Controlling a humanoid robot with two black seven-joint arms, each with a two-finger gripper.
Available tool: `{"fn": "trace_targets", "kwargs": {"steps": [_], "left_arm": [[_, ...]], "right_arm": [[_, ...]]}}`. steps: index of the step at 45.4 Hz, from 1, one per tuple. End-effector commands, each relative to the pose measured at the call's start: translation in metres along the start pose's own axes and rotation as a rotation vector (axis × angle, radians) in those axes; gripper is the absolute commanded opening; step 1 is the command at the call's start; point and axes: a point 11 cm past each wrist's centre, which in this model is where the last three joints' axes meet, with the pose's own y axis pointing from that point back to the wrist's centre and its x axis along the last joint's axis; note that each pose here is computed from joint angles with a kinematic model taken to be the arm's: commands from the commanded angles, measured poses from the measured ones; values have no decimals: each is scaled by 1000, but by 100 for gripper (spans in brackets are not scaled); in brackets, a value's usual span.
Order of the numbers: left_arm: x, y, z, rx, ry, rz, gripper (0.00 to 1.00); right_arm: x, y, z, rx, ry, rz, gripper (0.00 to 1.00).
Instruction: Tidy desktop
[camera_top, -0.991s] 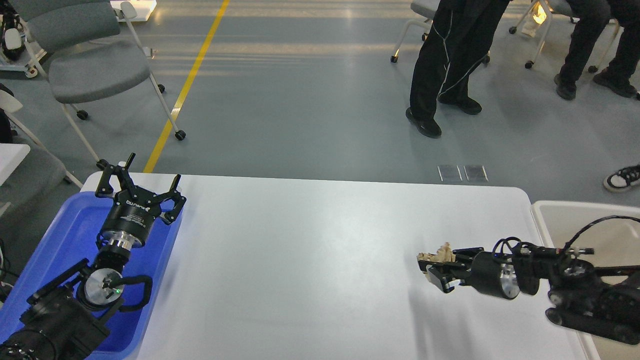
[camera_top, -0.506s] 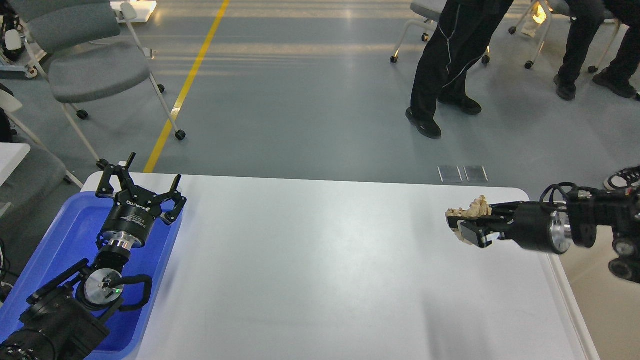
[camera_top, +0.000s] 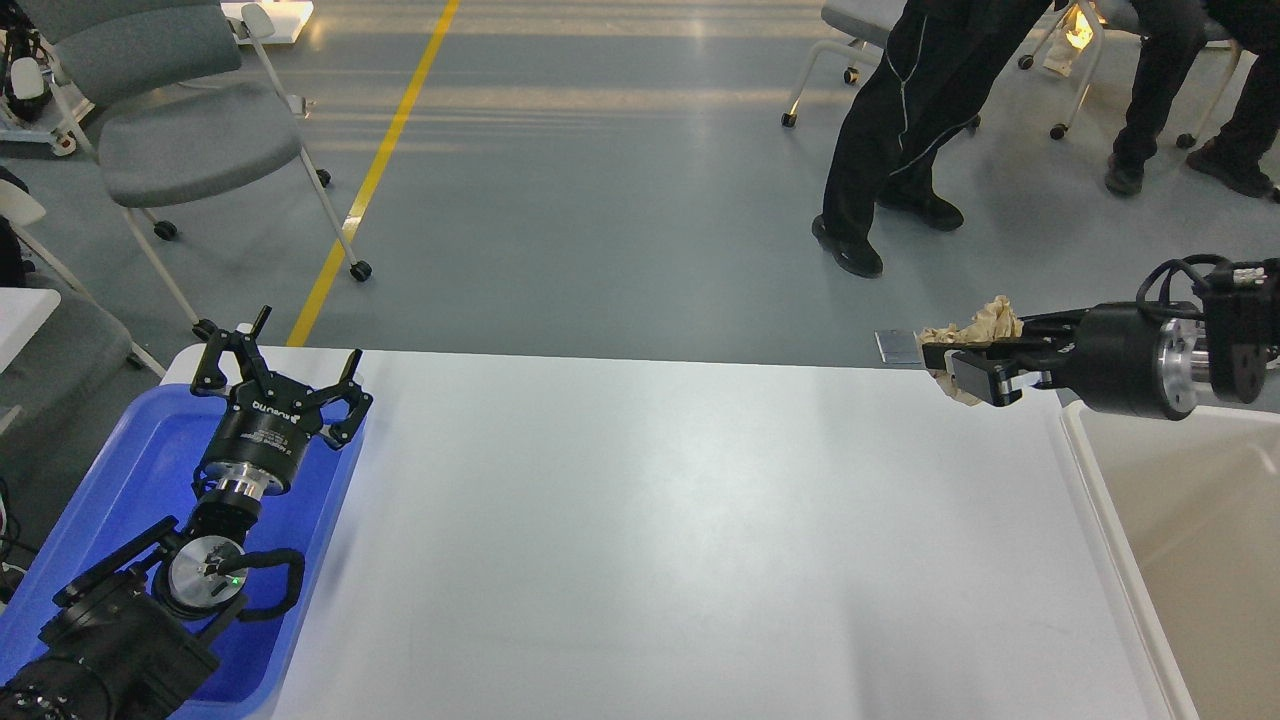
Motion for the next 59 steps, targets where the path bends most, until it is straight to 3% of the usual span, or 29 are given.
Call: {"fn": "trace_targets", "kwargs": {"steps": [1,20,39,46,59], "left_arm": [[0,0,0,0,0,0,100],[0,0,0,0,0,0,100],[0,0,0,0,-1,2,100],[0,0,0,0,-1,2,100],[0,0,0,0,-1,2,100]], "right_arm": [[3,10,4,-18,-14,1,0],[-46,57,64,-209,-170,115,0],[-143,111,150,-579,-510,168,0],[-184,111,158,-659,-662,150,0],[-217,103,173,-766,-762,188,0]]}}
